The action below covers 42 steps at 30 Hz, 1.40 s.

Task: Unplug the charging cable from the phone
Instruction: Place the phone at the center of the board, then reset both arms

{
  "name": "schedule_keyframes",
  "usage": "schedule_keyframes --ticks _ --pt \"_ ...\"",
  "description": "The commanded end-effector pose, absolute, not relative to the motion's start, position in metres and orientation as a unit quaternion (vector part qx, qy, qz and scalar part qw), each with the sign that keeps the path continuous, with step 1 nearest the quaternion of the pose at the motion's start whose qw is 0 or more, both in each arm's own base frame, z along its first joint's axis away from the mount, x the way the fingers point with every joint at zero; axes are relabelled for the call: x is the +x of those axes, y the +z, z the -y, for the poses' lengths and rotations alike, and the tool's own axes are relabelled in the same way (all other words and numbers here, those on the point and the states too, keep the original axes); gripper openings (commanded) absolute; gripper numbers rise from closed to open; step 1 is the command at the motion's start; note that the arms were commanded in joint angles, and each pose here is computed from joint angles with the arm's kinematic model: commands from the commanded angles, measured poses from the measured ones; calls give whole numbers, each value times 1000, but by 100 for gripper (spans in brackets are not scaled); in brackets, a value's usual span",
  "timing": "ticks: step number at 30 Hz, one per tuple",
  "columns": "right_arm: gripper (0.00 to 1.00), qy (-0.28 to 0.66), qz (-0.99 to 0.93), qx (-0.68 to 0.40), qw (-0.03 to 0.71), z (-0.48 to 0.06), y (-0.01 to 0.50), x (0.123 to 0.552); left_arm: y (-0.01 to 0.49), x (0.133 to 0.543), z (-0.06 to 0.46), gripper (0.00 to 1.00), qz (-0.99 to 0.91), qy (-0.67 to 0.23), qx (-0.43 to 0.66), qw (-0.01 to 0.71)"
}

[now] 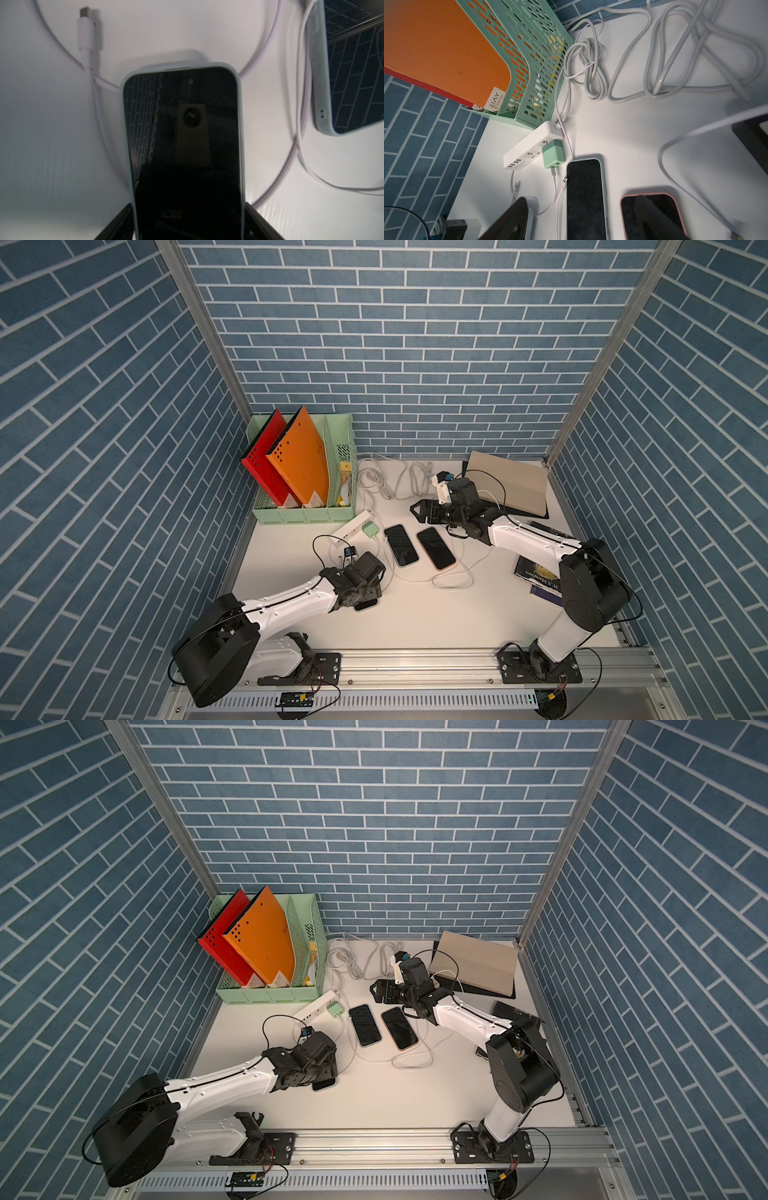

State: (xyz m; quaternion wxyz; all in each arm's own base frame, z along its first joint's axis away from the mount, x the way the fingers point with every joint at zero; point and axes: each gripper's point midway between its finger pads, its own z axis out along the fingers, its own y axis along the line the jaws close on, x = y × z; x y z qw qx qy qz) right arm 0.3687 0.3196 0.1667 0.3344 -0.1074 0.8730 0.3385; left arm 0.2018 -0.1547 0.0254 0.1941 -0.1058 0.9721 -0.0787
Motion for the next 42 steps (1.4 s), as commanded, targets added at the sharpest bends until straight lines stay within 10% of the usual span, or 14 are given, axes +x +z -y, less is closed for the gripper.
schedule_keyframes --ticks 1,16,42 --pt "84 333 -866 -116 355 -313 180 370 18 200 157 21 -974 -80 -103 188" --pt "99 300 -870 -101 379 -277 185 386 47 215 151 98 -965 -65 -90 237" --pt "99 -1 -844 -27 536 -97 209 380 209 334 64 100 -826 30 -80 558"
